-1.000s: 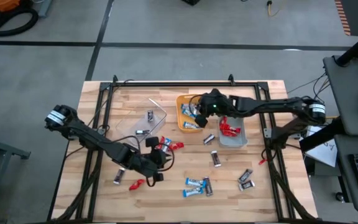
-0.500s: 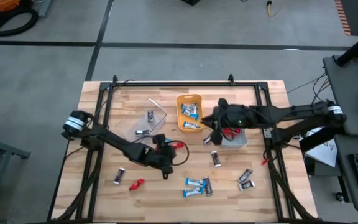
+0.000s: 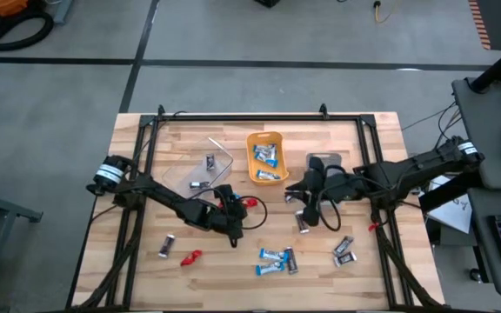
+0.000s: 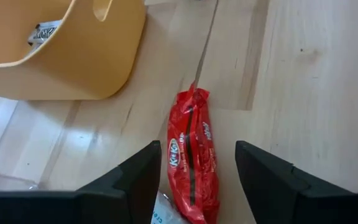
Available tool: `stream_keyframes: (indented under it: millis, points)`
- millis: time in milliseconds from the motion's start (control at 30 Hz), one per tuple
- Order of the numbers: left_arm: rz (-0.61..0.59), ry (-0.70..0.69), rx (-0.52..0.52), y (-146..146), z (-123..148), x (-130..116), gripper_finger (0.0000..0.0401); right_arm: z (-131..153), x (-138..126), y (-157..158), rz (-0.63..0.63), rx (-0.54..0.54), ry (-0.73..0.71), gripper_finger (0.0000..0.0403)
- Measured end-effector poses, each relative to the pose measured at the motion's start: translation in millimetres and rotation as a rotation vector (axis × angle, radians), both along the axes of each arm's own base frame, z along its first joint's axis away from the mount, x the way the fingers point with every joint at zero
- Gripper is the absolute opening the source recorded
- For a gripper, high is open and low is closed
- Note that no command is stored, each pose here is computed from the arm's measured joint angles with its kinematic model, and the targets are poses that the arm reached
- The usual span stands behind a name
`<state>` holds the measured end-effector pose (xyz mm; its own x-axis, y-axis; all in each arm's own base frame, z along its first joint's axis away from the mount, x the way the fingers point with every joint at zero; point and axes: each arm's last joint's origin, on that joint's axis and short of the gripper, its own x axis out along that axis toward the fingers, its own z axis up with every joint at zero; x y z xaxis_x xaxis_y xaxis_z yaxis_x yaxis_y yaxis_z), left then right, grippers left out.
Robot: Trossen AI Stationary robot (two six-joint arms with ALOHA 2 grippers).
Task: Organize candy in baskets
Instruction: Put the red chocolate into the gray bin
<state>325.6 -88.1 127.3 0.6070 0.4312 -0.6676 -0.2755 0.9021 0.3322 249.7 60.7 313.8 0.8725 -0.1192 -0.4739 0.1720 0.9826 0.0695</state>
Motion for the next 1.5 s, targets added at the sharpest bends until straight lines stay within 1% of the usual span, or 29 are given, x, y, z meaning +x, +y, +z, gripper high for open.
stream_keyframes:
  millis: [167,300,600,733,967,1067,1167,1367,1500]
  points:
    - [0.005,0.006,-0.001,2.8,-2.2,-0.9,0.0177,-0.7,-2.0,8.2,-0.009,-0.003,-0.005,0.0049]
    - [-0.014,-0.003,-0.033,2.9,-2.9,0.4,0.0164,-2.2,-3.9,14.8,0.016,-0.003,-0.003,0.0049]
    - [-0.003,0.022,-0.013,2.0,-24.3,6.4,0.0129,-8.1,-8.3,24.7,0.016,-0.015,0.005,0.0049]
    - [-0.003,0.018,-0.012,0.9,-26.2,9.3,0.0100,-10.5,-9.2,26.2,0.016,-0.004,0.009,0.0050]
    - [-0.004,0.013,-0.006,0.7,-22.8,9.6,0.0032,-20.0,-9.4,26.5,0.017,-0.004,0.009,0.0050]
    - [-0.012,0.008,-0.017,-0.6,-17.4,8.0,0.0009,-29.6,-9.6,27.2,0.020,0.001,0.000,0.0050]
    - [-0.031,-0.017,-0.022,-3.4,-6.9,6.6,0.0005,-43.1,-10.7,29.0,0.030,0.005,-0.014,0.0050]
    - [-0.083,-0.110,-0.018,-6.2,28.3,3.5,0.0004,-62.5,-12.7,30.0,0.054,-0.003,-0.063,0.0050]
    - [-0.124,-0.228,-0.026,-8.2,57.7,0.9,0.0002,-68.8,-12.7,30.1,0.084,-0.037,-0.142,0.0050]
